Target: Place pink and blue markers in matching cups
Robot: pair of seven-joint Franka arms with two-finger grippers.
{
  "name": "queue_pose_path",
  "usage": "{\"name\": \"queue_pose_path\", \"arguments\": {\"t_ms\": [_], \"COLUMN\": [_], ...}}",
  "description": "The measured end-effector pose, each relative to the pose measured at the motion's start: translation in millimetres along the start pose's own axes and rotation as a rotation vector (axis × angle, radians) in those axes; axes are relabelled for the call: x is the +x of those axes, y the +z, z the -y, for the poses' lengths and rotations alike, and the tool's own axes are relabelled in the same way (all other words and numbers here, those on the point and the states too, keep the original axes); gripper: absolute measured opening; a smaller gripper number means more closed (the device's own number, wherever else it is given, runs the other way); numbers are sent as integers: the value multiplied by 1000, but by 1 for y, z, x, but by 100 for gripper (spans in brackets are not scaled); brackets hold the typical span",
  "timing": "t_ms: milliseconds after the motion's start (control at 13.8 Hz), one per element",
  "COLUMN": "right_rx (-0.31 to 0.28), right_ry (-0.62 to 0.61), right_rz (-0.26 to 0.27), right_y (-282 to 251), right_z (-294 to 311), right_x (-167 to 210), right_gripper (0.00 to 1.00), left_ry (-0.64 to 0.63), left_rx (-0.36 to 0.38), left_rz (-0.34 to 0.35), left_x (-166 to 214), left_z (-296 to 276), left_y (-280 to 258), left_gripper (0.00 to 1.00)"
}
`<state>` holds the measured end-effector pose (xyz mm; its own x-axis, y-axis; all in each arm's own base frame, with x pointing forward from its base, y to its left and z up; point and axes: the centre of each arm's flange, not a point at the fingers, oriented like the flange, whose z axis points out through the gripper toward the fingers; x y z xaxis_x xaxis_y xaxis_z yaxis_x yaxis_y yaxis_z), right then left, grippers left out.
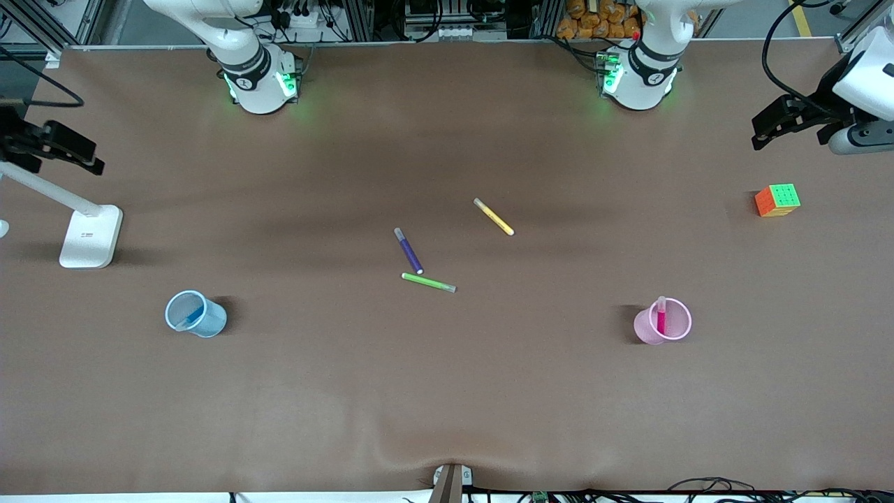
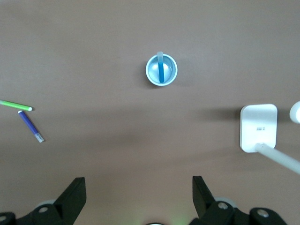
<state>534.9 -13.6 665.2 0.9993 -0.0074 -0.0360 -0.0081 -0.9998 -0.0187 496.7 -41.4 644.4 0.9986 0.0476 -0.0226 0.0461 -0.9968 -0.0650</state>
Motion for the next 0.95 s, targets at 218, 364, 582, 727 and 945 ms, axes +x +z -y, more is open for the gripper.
{"name": "queue_pose_path", "arguments": {"t_ms": [218,364,582,727,945], "right_rx": [-2,-5,-7,-7,-7], "right_ry": [-110,-121,-117,-115,-115], "right_rz": [-1,3,12,15,20], "right_y": [-2,0,2,2,3], "right_z": [-2,-4,-7,-9,-9], "right_x": [1,2,2,1,1], "right_gripper": [100,100,100,100,100], "left_ry": [-5,-5,-5,-5,-5], "left_rx": [0,0,0,0,-1], "left_rz": [1,1,0,-3,-6], "left_x": [0,0,0,0,0], "left_z": [3,3,3,3,3], "left_y": [0,0,0,-2,-3], "left_gripper": [100,100,100,100,100]}}
